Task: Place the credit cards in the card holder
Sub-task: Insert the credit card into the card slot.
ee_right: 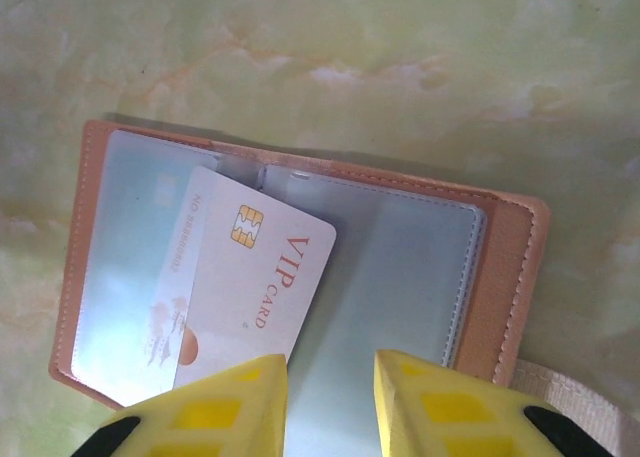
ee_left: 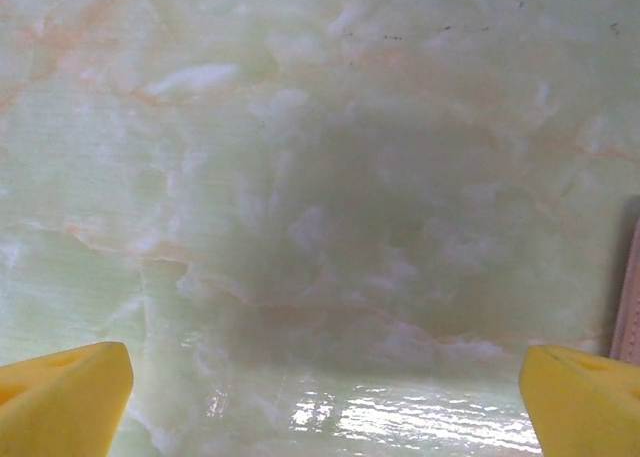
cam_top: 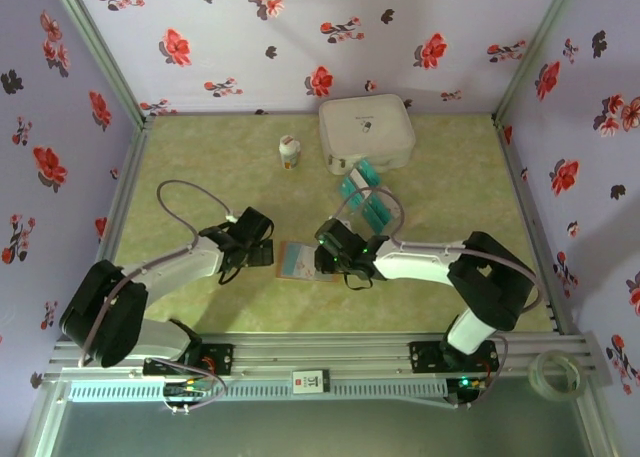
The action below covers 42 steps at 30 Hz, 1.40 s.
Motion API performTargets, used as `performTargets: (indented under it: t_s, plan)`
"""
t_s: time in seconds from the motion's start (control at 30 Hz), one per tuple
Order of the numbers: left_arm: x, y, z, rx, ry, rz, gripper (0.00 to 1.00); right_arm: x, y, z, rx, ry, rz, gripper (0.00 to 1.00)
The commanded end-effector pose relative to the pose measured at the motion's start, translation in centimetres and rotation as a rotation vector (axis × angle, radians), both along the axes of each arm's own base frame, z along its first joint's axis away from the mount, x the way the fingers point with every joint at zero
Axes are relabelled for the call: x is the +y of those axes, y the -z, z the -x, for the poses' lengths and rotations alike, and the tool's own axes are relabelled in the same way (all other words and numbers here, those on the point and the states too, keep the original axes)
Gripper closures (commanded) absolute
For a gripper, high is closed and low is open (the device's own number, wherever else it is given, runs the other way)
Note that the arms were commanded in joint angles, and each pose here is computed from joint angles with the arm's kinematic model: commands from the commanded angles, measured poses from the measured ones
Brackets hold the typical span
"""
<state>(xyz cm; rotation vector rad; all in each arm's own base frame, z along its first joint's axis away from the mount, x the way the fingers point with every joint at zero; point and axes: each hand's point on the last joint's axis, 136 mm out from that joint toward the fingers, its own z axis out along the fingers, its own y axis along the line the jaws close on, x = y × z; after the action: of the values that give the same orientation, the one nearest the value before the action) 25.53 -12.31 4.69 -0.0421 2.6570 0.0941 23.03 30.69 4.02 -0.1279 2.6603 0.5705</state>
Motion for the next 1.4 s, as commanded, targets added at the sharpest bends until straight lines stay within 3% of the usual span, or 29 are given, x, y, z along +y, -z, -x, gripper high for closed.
performTargets:
  t_s: [0.0, 1.37]
  plan:
    - [0.5, 0.4, -0.1, 0.016, -0.027, -0.026, 0.0, 0.7, -0.5, -0.5, -0.002, -0.008, -0.012, 0.71]
    - [-0.8, 3.1, 0.7, 0.09, 0.022, -0.034, 0.0, 5.1, 0.4, -1.5, 0.047, -0.05, -0.074, 0.77]
